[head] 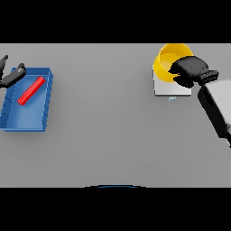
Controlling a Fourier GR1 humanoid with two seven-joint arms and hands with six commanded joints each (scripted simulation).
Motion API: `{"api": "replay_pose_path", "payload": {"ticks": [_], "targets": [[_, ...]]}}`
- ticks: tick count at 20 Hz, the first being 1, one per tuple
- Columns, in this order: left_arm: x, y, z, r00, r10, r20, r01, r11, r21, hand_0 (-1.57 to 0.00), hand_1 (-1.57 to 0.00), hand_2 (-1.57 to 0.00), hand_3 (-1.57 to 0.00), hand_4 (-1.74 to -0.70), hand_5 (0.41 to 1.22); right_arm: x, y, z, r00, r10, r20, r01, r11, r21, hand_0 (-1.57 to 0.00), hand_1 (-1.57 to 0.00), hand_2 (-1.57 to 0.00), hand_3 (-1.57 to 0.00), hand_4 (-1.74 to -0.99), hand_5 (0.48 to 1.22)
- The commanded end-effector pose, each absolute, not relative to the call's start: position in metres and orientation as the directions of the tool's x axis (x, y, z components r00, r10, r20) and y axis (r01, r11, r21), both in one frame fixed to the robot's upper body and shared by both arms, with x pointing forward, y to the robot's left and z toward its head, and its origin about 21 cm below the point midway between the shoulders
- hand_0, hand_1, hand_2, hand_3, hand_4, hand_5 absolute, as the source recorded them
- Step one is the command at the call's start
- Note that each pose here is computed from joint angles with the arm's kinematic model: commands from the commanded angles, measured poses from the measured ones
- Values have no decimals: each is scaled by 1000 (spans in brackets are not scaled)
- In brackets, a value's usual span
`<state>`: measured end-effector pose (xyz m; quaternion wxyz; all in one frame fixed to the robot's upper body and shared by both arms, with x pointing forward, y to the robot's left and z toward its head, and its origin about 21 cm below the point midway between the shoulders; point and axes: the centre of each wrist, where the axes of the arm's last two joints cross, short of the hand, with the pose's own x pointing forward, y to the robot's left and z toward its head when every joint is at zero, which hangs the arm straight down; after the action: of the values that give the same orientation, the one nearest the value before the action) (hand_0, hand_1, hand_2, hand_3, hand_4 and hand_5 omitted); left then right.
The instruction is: Pick up the red beaker and tilt it to pour out 1 green nut into yellow bowl. Pick up the yellow bowl and place it on the metallic measuring scale.
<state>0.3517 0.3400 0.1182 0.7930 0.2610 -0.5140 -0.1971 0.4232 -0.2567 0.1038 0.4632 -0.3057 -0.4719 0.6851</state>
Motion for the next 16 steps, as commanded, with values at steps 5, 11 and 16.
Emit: {"api": "replay_pose_path", "payload": {"ticks": [5,11,16], "targets": [[352,342,113,407,-585,701,59,783,620,1,1,1,1,-854,807,429,-260,90,-341,939,35,-383,-105,-918,-1571,-1571,-1382,-1384,-1741,1221],[354,341,114,403,-585,703,63,785,617,1,1,1,1,-842,780,428,-263,82,-325,945,43,-406,-99,-908,-1571,-1571,-1404,-1376,-1741,1221],[351,341,116,402,-586,704,58,784,619,1,1,1,1,-834,771,428,-265,80,-283,955,85,-442,-51,-895,-1147,-958,-848,-688,-1559,1014]]}}
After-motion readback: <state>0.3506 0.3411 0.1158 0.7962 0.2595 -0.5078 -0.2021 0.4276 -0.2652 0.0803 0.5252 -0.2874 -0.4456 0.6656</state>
